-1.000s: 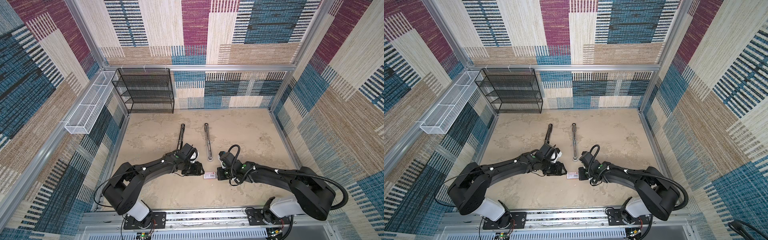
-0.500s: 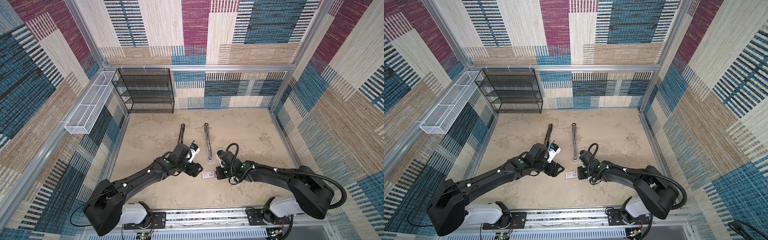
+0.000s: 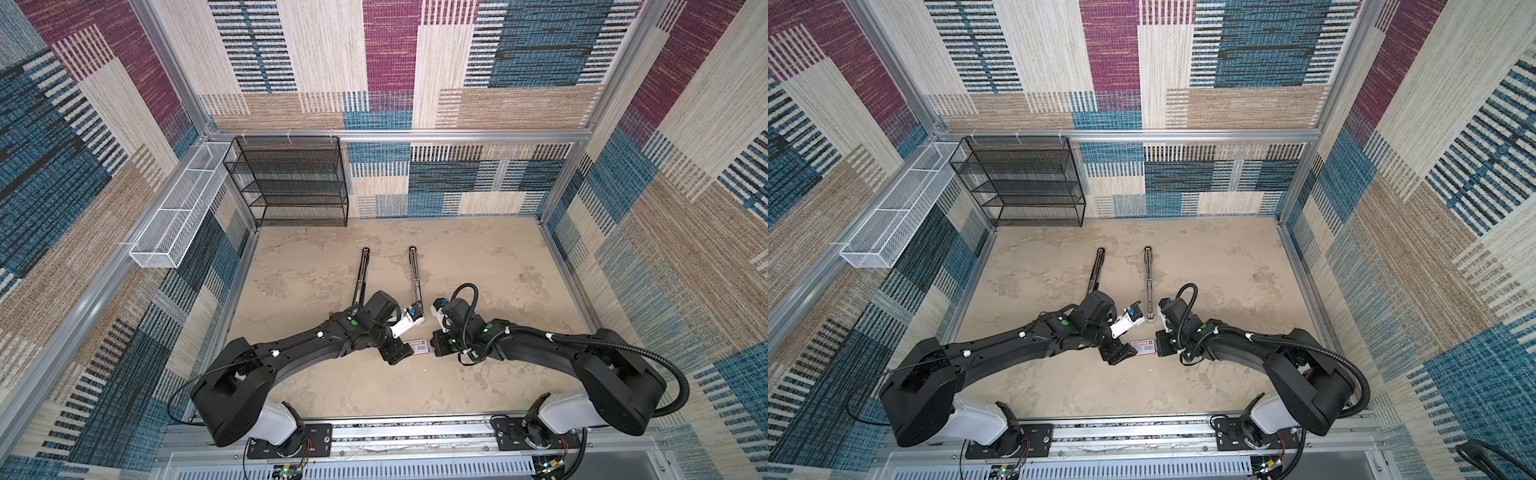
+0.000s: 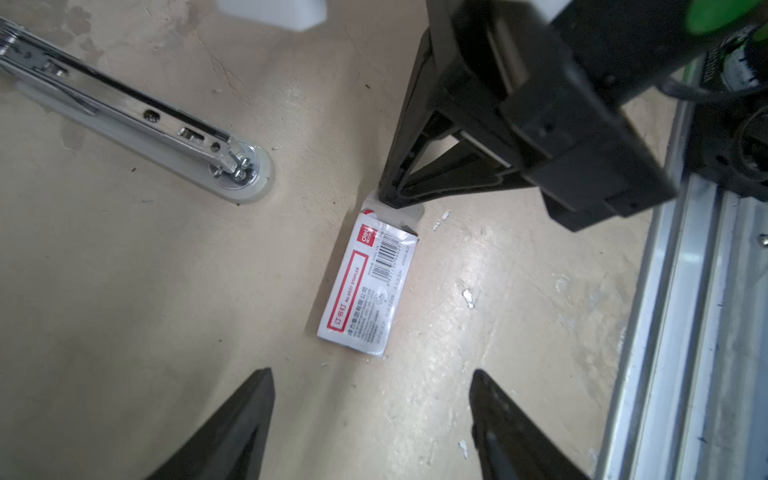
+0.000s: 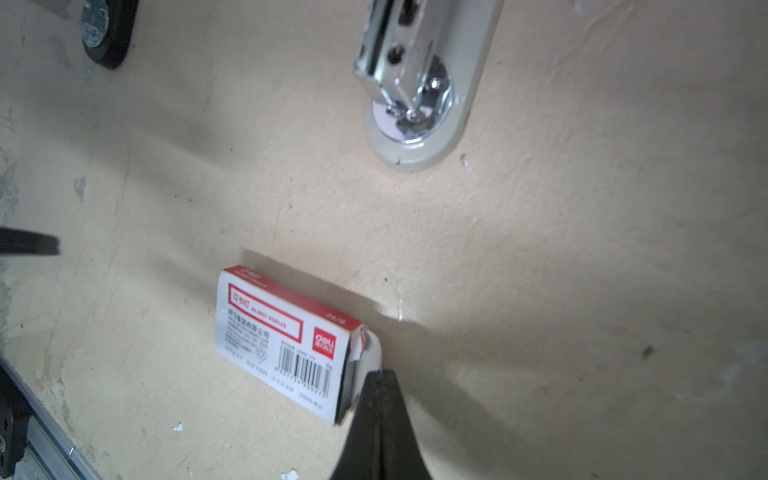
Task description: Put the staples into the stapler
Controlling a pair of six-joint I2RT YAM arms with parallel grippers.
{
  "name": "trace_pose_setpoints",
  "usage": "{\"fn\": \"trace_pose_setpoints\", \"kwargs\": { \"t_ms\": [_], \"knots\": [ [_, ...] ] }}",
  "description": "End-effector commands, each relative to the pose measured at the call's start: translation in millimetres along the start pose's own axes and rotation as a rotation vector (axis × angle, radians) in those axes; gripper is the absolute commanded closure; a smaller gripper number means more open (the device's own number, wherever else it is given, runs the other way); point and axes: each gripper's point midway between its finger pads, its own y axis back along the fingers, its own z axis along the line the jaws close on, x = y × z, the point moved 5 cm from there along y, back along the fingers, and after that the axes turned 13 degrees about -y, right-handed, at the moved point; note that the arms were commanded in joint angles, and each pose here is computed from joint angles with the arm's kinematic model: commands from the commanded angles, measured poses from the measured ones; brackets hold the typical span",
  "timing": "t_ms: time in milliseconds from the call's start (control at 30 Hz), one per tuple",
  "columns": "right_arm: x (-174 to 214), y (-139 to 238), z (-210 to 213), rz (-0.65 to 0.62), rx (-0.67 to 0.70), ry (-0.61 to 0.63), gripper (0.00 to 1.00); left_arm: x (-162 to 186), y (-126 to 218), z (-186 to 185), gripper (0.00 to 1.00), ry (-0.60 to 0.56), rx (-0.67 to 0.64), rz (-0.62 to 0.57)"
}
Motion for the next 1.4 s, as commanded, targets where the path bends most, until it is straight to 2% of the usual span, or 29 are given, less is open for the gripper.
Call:
{"fn": "trace_pose_setpoints", "kwargs": {
  "t_ms": [0,233,467,1067,1367],
  "knots": [
    [-3.9,1.0,4.9,-0.019,-0.035,0.017,1.00,1.8,-8.1,3.4,0.23,-0.113,-0.015,0.038],
    [-1.9,0.7,2.0,-0.014,-0.037,0.019,1.00,-0.4,-24.8,1.7,0.22,-0.204,0.028,0.062],
    [-3.8,2.8,-0.9,-0.016,-0.064,0.003,1.00,4.0,-40.4,-4.9,0.23,-0.231,0.095,0.090],
    [-2.8,-2.8,-15.6,0.001,-0.069,-0.033,1.00,6.4,-58.8,-12.5,0.26,-0.224,0.125,0.006],
    [-1.5,-4.0,-21.6,-0.001,-0.061,-0.043,1.00,9.0,-64.5,-11.8,0.35,-0.200,0.130,0.021]
  ]
}}
